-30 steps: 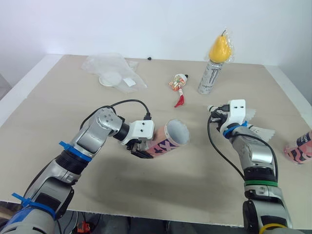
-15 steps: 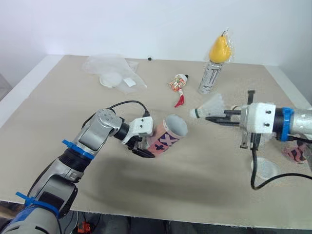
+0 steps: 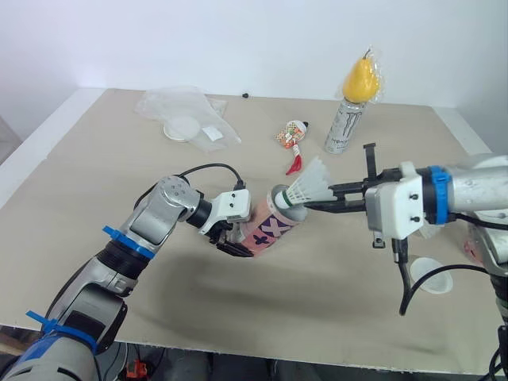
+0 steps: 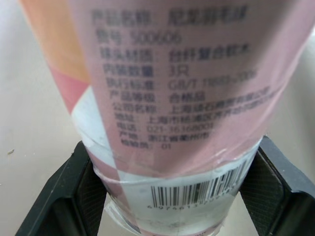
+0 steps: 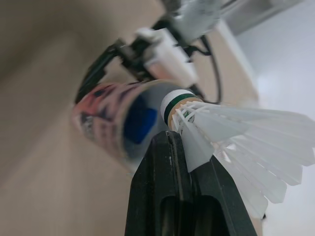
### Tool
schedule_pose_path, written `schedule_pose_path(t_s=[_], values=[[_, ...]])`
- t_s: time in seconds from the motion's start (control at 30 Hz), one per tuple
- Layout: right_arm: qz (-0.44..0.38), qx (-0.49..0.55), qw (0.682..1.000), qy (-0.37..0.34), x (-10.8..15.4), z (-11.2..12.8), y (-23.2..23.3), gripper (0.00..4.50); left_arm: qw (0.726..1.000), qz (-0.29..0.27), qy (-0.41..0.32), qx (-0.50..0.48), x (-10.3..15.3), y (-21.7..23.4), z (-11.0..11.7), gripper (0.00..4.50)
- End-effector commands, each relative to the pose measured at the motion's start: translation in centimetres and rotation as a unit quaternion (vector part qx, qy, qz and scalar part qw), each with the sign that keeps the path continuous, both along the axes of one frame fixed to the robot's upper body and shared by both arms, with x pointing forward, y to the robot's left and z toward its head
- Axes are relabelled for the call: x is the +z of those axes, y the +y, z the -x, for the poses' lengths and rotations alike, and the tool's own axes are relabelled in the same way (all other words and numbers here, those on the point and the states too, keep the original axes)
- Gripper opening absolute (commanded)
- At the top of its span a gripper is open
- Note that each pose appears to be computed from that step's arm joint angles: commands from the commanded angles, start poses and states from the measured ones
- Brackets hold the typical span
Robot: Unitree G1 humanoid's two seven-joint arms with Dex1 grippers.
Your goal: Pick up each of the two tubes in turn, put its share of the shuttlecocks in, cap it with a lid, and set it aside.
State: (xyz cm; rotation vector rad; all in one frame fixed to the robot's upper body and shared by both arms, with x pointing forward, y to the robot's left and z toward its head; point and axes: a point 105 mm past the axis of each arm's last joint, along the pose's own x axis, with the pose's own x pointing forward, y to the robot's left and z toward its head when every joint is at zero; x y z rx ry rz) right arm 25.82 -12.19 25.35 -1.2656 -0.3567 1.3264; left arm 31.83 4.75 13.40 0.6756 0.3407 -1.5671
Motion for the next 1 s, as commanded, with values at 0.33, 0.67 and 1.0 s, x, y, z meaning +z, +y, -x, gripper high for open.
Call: schedule_pose_path(t_s=[0.33,0.67,1.0], values=[[0.013,0.025,1.0,0.002,0.0,-0.3,0.0,1.01,1.0,0.001,0.002,0.001,-0.1,-0.2,0.6,3.4],[-0.11,-0.012,0.993,0.037,3.2,-0.2,-0.8,4.47,1.0,-0.004,0.004,0.0,-0.4,0.0,0.6,3.4],[-0.505,-0.338,0.781,0.143,1.4,-1.5,-12.4,4.47,1.0,-0.003,0.006,-0.015,-0.6,-0.6,0.9,3.4]])
